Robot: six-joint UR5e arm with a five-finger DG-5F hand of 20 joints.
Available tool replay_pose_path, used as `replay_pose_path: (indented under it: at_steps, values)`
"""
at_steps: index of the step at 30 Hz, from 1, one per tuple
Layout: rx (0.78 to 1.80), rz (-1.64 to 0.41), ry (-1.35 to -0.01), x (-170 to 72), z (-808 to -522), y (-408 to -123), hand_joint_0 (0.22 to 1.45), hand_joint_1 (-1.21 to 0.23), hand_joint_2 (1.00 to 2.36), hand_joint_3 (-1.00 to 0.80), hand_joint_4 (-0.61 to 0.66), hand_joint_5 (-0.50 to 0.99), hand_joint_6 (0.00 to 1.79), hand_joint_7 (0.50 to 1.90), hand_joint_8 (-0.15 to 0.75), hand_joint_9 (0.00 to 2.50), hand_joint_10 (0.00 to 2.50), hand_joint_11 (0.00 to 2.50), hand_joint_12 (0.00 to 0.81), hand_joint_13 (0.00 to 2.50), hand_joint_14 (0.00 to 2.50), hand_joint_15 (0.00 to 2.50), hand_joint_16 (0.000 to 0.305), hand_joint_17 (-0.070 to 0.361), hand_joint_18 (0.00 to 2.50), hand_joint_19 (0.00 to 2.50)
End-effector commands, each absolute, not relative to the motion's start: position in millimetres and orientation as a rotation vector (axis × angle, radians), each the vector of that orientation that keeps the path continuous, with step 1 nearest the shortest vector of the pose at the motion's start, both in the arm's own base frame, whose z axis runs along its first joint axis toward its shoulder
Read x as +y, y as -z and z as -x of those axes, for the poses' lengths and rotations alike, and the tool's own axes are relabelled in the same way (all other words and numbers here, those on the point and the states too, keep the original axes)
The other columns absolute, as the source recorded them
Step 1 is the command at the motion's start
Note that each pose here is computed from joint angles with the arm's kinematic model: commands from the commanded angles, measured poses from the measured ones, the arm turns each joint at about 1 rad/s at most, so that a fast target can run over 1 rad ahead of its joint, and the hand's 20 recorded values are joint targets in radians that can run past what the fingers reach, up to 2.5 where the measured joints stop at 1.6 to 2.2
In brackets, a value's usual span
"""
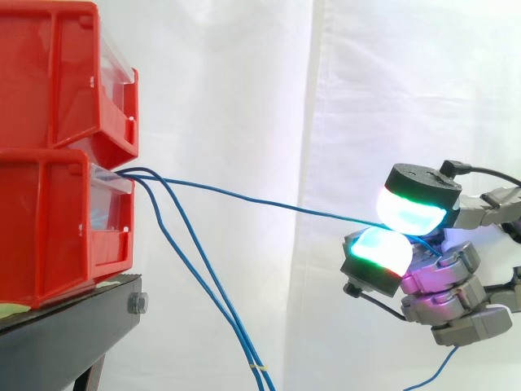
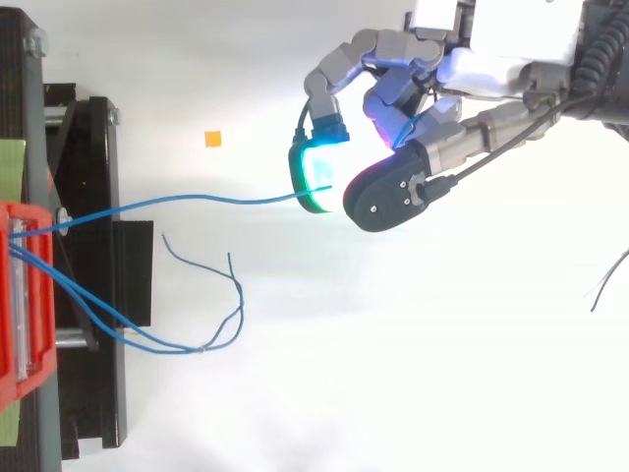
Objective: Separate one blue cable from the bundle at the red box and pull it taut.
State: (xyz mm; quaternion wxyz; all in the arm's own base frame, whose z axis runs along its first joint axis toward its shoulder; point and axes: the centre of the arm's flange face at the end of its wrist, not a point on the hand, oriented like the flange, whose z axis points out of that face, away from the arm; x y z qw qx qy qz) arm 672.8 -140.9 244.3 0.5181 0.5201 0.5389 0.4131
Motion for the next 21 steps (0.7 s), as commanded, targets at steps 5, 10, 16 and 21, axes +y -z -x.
replay_pose_path:
  at_steps: [5,10,16,21]
  values:
    - [1.293,-1.248,-0.991,-140.8,-672.8,-244.3,0.64,-0.75,1.01,-0.23,-0.07,-0.12,0.89,1.21,0.295,0.88,1.85,1.66,0.367,0.59,2.50,1.57,0.035,0.078,1.23,2.03]
    - [1.293,-1.248,-0.991,-140.8,-672.8,-244.3,0.64,-0.75,1.02,-0.23,-0.07,-0.12,0.89,1.21,0.295,0.89,1.85,1.64,0.367,0.59,2.50,1.57,0.035,0.079,1.23,2.02]
    - [1.293,-1.248,-0.991,-140.8,-672.8,-244.3,0.64,-0.75,1.02,-0.23,-0.07,-0.12,0.89,1.20,0.295,0.89,1.85,1.64,0.364,0.59,2.50,1.57,0.035,0.079,1.23,2.03]
    - [1.293,-1.248,-0.991,-140.8,-672.8,-244.3,0.64,-0.75,1.02,-0.22,-0.07,-0.12,0.89,1.20,0.296,0.90,1.84,1.64,0.367,0.60,2.50,1.58,0.035,0.078,1.24,2.01]
